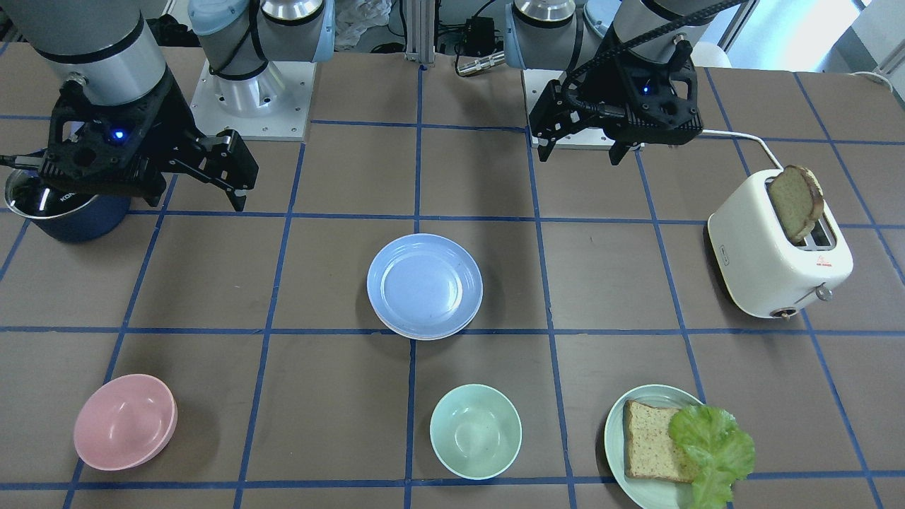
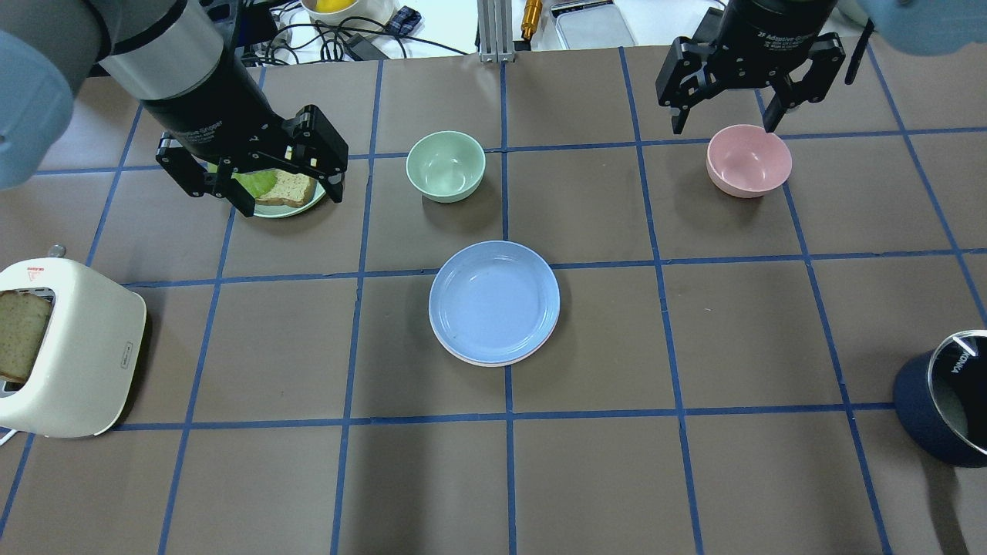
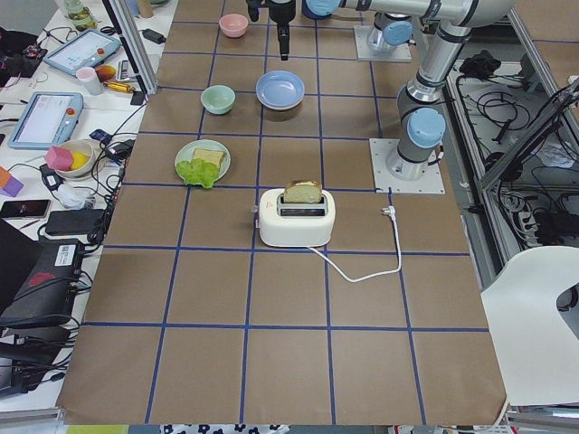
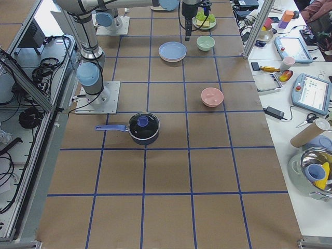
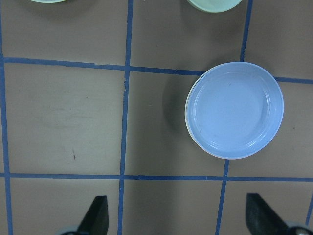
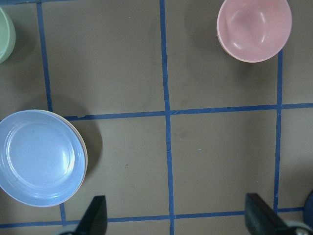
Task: Stack three plates with pink and blue
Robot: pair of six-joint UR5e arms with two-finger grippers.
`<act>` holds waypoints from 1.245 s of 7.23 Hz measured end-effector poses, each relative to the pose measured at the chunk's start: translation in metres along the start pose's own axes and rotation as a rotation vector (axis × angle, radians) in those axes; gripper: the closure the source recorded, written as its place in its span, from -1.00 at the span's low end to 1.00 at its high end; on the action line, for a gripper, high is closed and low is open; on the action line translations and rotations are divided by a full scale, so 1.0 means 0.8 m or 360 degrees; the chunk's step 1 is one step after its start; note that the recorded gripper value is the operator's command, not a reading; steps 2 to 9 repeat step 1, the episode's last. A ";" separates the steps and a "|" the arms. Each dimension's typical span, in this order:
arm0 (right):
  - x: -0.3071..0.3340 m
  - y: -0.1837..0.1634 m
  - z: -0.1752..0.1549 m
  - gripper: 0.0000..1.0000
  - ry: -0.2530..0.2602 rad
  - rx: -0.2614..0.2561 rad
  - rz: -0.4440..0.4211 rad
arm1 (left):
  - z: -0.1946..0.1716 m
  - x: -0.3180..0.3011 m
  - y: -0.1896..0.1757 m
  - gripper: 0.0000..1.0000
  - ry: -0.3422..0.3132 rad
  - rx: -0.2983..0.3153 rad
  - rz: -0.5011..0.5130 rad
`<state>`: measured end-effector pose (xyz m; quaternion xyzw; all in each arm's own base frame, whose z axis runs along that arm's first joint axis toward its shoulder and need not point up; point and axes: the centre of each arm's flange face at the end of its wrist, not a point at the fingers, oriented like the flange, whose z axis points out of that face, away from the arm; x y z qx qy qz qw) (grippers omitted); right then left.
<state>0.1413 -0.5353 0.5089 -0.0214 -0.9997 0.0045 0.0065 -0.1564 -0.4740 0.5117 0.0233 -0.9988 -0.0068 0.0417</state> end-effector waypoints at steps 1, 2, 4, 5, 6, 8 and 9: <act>0.000 0.000 0.001 -1.00 0.0000 -0.0003 0.0000 | -0.003 -0.006 -0.005 -1.00 -0.0076 0.0060 0.0012; 0.000 0.000 0.001 -1.00 0.0000 -0.0003 0.0000 | -0.003 -0.006 -0.005 -1.00 -0.0076 0.0060 0.0012; 0.000 0.000 0.001 -1.00 0.0000 -0.0003 0.0000 | -0.003 -0.006 -0.005 -1.00 -0.0076 0.0060 0.0012; 0.000 0.000 0.001 -1.00 0.0000 -0.0003 0.0000 | -0.003 -0.006 -0.005 -1.00 -0.0076 0.0060 0.0012; 0.000 0.000 0.001 -1.00 0.0000 -0.0003 0.0000 | -0.003 -0.006 -0.005 -1.00 -0.0076 0.0060 0.0012; 0.000 0.000 0.001 -1.00 0.0000 -0.0003 0.0000 | -0.003 -0.006 -0.005 -1.00 -0.0076 0.0060 0.0012; 0.000 0.000 0.001 -1.00 0.0000 -0.0003 0.0000 | -0.003 -0.006 -0.005 -1.00 -0.0076 0.0060 0.0012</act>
